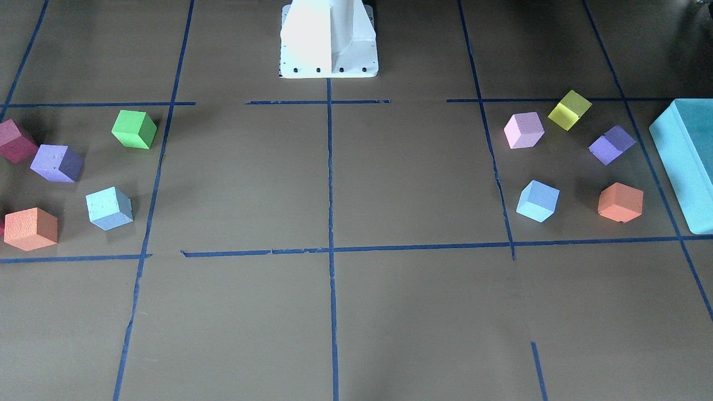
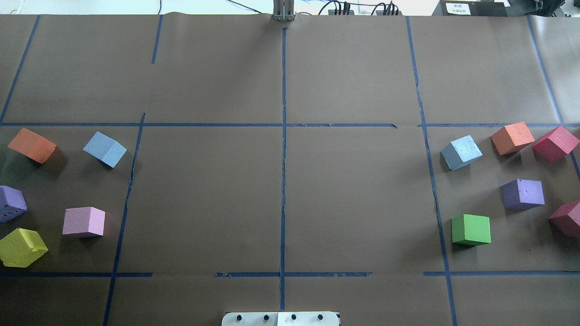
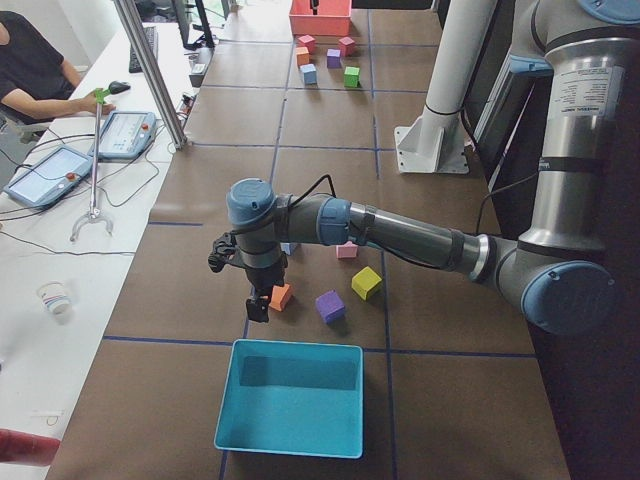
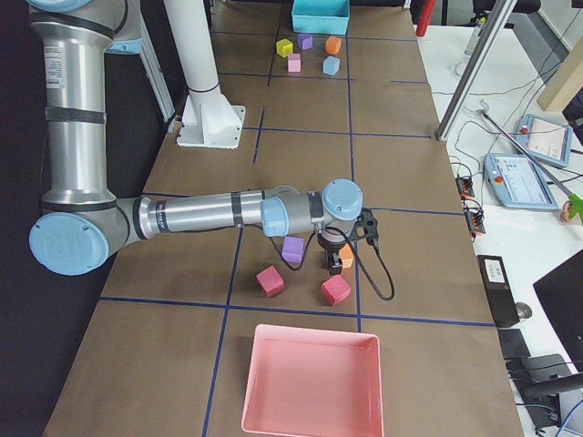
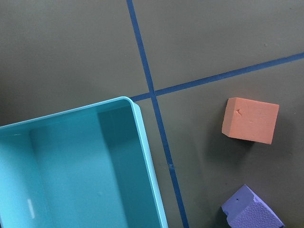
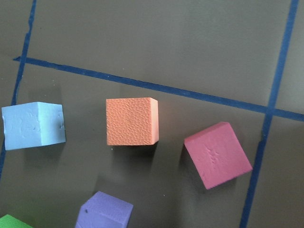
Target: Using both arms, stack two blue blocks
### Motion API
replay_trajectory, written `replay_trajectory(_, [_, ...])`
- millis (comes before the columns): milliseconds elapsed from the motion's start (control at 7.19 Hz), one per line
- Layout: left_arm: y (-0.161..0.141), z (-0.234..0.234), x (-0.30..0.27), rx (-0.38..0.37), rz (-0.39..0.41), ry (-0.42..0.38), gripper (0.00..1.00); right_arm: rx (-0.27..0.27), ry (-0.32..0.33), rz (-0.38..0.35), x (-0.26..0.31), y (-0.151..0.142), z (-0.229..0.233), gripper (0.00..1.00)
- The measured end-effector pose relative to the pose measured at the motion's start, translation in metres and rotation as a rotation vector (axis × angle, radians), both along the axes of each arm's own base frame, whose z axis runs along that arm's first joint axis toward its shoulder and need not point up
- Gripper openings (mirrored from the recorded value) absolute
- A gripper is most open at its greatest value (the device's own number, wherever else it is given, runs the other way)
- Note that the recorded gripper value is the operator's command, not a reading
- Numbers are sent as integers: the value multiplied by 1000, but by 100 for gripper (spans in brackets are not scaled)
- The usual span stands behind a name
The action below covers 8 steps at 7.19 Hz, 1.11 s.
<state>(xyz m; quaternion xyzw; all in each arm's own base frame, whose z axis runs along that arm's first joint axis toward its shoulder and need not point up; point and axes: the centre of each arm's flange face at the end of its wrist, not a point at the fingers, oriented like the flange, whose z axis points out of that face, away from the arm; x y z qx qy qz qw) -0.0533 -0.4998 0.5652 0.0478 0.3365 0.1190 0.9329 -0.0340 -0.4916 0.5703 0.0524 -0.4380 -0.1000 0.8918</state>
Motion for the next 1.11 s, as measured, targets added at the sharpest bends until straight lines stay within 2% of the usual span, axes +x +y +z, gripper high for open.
replay_trajectory(278, [0,0,0,2,-2,3,100,-14,40,63,-83,-21,-40,95])
replay_trajectory(556, [0,1,1,-10,-10,9,100,31,57,82,-168,-32,-78,99])
replay_trajectory(695, [0,2,2,-24,-24,11,100,34,48,90,-202,-36,-97,99])
replay_trajectory(1113, [-1,5,4,-42,-34,32,100,18,60,107,-241,-29,-107,99])
